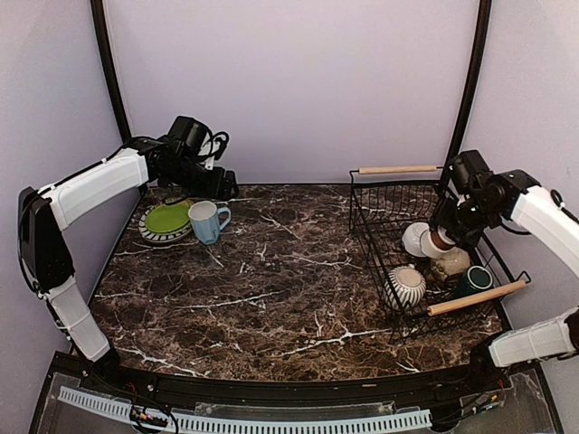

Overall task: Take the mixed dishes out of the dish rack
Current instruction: Grab the cup from the dish rack, then pass from the right arm to the left

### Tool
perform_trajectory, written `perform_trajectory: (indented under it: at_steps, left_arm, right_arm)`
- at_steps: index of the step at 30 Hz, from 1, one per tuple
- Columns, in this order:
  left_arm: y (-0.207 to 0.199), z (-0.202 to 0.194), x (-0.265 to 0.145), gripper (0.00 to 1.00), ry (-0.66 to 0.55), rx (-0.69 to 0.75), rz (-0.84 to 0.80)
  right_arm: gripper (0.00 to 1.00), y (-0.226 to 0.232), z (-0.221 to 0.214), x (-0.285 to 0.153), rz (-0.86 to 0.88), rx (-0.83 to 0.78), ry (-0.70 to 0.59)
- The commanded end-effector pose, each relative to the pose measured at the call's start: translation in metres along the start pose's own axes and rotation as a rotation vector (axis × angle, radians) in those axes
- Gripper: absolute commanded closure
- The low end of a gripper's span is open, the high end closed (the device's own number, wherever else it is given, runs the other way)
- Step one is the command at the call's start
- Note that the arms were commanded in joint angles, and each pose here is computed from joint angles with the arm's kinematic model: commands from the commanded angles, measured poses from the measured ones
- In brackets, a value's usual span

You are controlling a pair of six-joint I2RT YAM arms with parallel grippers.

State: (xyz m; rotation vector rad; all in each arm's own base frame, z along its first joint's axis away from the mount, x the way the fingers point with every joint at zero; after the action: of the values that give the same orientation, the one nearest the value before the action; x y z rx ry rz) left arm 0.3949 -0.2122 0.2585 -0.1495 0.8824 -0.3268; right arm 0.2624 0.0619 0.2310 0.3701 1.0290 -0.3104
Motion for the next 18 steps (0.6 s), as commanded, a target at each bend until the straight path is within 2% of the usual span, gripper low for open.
perform_trajectory:
  at_steps: [1,6,9,10,11,12,13,14,18]
  left_arm:
    - [-0.011,-0.003,-0.003,0.21,0.002,0.024,-0.069]
    - [-0.033,-0.005,-0.011,0.21,-0.007,0.037,-0.239]
    - [-0.059,-0.001,-0.024,0.2,-0.045,0.047,-0.447]
    - [-0.07,-0.009,-0.027,0.19,-0.009,0.049,-0.557]
    - [-0.081,-0.002,-0.034,0.17,-0.04,0.047,-0.644]
    - [-0.091,-0.012,-0.039,0.16,0.006,0.048,-0.76]
    - [-0.101,-0.005,-0.047,0.14,-0.021,0.038,-0.846]
    - [-0.109,-0.015,-0.052,0.14,0.02,0.046,-0.947]
    - [-0.133,-0.027,-0.066,0.13,0.044,0.062,-1.15]
  right_arm:
    - [0.85,0.03,0.01,-0.026,0.376,-0.102,-0.199]
    - [0.84,0.074,0.003,-0.073,0.942,-0.207,-0.394]
    - [0.86,0.1,-0.003,-0.09,1.173,-0.291,-0.374]
    - [0.87,0.108,-0.005,-0.091,1.227,-0.315,-0.346]
    - [0.87,0.118,-0.007,-0.092,1.277,-0.34,-0.31]
    - [0.87,0.127,-0.009,-0.096,1.328,-0.368,-0.299]
    - [0.88,0.137,-0.013,-0.097,1.365,-0.394,-0.283]
    - [0.87,0.147,-0.018,-0.096,1.393,-0.419,-0.272]
    - [0.89,0.181,-0.034,-0.105,1.478,-0.491,-0.265]
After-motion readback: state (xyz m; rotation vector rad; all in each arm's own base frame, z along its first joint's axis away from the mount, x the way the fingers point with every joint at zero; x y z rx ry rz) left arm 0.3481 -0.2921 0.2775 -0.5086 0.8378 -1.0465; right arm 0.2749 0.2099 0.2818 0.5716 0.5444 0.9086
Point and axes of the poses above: each gripper's point midway between its finger pads, its own x axis out along the fingers, its own y axis along the line the jaws close on, z = x × y, the point moved 4 cm from there along -x, back along the fingers, and after that the axes turned 9 degrees about -x, right-handed, at the moved point
